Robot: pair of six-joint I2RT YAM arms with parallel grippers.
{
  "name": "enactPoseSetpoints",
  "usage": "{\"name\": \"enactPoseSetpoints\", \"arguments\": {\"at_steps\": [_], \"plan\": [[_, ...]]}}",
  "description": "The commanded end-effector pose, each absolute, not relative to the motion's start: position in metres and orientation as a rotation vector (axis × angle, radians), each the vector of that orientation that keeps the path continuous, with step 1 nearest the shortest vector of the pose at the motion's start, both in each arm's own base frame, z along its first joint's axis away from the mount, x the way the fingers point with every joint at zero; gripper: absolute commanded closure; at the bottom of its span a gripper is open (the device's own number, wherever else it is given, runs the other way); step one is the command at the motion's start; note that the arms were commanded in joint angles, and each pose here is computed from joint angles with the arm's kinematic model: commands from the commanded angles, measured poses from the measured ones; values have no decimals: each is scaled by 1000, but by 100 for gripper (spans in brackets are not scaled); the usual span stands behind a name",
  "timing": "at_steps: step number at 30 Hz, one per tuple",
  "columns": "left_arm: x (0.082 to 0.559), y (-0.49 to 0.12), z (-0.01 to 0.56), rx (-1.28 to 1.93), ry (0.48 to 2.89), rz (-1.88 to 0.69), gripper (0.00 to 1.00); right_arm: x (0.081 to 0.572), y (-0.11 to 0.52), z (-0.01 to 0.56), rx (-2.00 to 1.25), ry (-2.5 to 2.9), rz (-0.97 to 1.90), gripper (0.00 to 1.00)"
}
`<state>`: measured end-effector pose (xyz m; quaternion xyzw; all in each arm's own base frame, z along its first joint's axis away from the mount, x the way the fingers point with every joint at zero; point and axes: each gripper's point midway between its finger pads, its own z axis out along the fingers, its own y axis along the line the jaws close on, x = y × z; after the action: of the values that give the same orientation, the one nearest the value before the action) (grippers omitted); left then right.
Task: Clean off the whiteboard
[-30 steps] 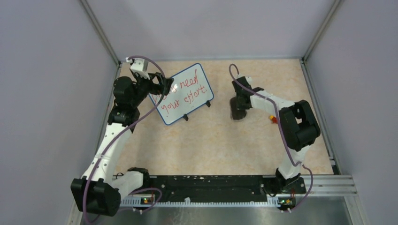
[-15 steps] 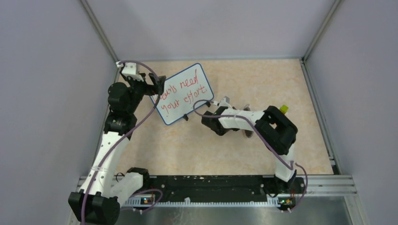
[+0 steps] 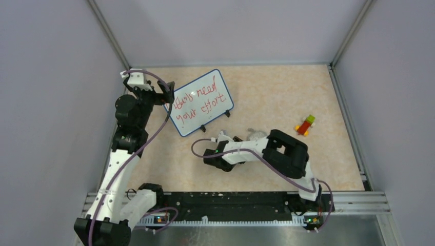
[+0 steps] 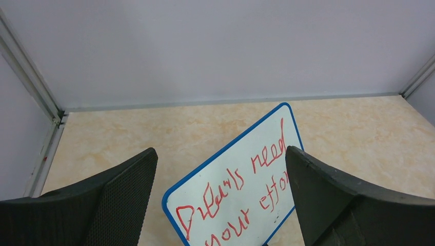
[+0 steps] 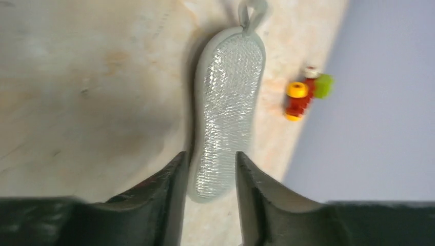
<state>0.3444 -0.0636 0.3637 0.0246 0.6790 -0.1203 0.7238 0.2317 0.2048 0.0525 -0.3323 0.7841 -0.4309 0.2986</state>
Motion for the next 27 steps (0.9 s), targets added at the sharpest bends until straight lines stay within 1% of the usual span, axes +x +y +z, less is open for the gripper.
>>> {"name": "enactPoseSetpoints", "arguments": {"at_steps": [1,2,3,4,7,9,12,14,15,16,17,18,20,22,25,27], "plan": [[346,-63,368,54,1470,-255,1,217,275,58,-946,2290,-463,45],[346,-63,368,58,1472,-259,1,212,286,61,-963,2303,-351,30],[346,-65,368,64,1473,-266,1,206,294,65,-982,2311,-258,26],[346,-66,368,70,1473,-271,1,201,303,70,-998,2314,-162,25],[348,-70,366,86,1478,-283,1,189,321,93,-1000,2294,63,26],[350,-73,364,99,1485,-293,1,193,324,112,-939,2273,177,26],[353,-80,359,130,1508,-320,1,220,309,125,-751,2324,338,27],[356,-84,355,146,1525,-337,1,236,294,119,-611,2417,430,28],[358,-85,353,146,1535,-346,1,239,290,113,-572,2472,498,34],[361,-87,349,137,1551,-359,1,241,288,108,-540,2521,556,44],[362,-88,348,128,1561,-376,1,245,282,103,-508,2552,575,51],[365,-90,346,125,1574,-388,1,248,277,100,-486,2567,560,52],[369,-92,339,112,1617,-402,1,255,264,96,-466,2565,464,52],[377,-88,328,82,1688,-390,1,261,247,93,-470,2544,348,51],[385,-72,309,0,1810,-412,1,264,223,85,-483,2542,192,43],[386,-54,295,-72,1861,-464,1,264,211,79,-487,2544,130,40]]}}
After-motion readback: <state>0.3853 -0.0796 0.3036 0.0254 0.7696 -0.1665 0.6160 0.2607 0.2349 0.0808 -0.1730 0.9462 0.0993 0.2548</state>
